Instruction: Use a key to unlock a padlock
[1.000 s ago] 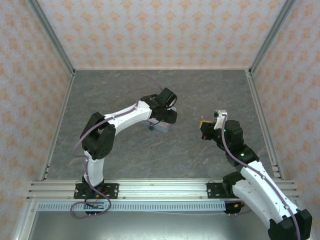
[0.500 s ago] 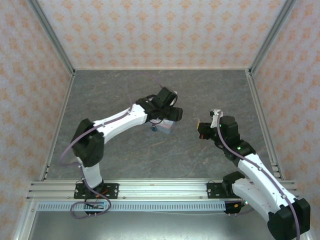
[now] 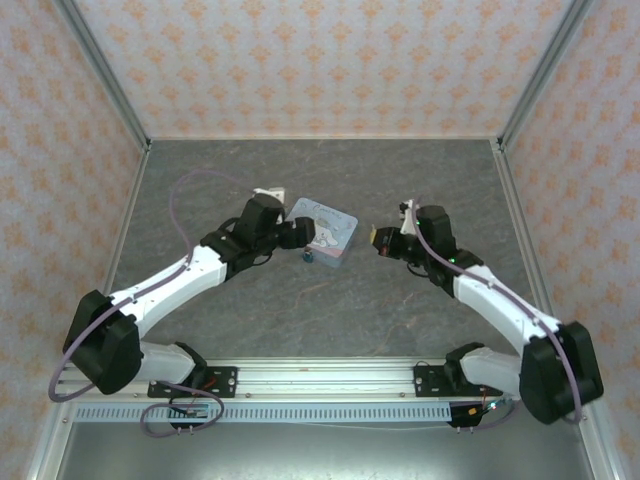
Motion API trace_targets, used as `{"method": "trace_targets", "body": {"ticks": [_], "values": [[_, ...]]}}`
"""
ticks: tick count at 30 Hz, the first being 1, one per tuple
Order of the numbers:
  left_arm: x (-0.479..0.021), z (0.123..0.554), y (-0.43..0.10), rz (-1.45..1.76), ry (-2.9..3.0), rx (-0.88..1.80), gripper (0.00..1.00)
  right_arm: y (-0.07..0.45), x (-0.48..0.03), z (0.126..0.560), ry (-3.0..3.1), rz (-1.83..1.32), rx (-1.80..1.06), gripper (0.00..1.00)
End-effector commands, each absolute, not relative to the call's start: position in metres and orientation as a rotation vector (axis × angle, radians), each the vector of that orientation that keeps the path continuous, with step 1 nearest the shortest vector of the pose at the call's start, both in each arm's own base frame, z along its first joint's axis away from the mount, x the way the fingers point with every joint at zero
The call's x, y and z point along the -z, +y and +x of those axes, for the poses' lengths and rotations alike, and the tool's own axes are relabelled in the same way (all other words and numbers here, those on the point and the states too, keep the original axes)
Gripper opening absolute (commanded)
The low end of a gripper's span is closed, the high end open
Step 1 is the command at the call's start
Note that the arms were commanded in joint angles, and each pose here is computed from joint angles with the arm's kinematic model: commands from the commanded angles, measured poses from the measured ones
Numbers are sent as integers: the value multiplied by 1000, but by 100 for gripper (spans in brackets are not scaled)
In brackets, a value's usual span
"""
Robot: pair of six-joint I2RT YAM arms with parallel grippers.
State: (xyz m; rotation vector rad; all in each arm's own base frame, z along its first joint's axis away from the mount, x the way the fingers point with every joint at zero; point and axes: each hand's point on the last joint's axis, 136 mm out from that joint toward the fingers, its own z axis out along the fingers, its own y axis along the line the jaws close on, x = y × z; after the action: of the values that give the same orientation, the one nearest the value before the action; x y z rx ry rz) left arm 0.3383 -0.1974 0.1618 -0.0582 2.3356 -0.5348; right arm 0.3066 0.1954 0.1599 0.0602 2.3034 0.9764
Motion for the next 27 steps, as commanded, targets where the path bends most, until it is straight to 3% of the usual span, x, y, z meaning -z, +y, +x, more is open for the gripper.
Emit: {"method": "trace_targets", "body": {"ticks": [1, 11, 27], "values": [[-158, 335, -202, -88, 2320, 700, 84, 227, -174, 316, 2291, 24, -1083, 0], [-112, 332, -206, -65, 2364, 851, 83, 277, -151, 354, 2336, 10, -1087, 0], [-64, 335, -221, -13, 2408, 929, 78, 269, -82, 356, 2538, 8, -907, 0]]}}
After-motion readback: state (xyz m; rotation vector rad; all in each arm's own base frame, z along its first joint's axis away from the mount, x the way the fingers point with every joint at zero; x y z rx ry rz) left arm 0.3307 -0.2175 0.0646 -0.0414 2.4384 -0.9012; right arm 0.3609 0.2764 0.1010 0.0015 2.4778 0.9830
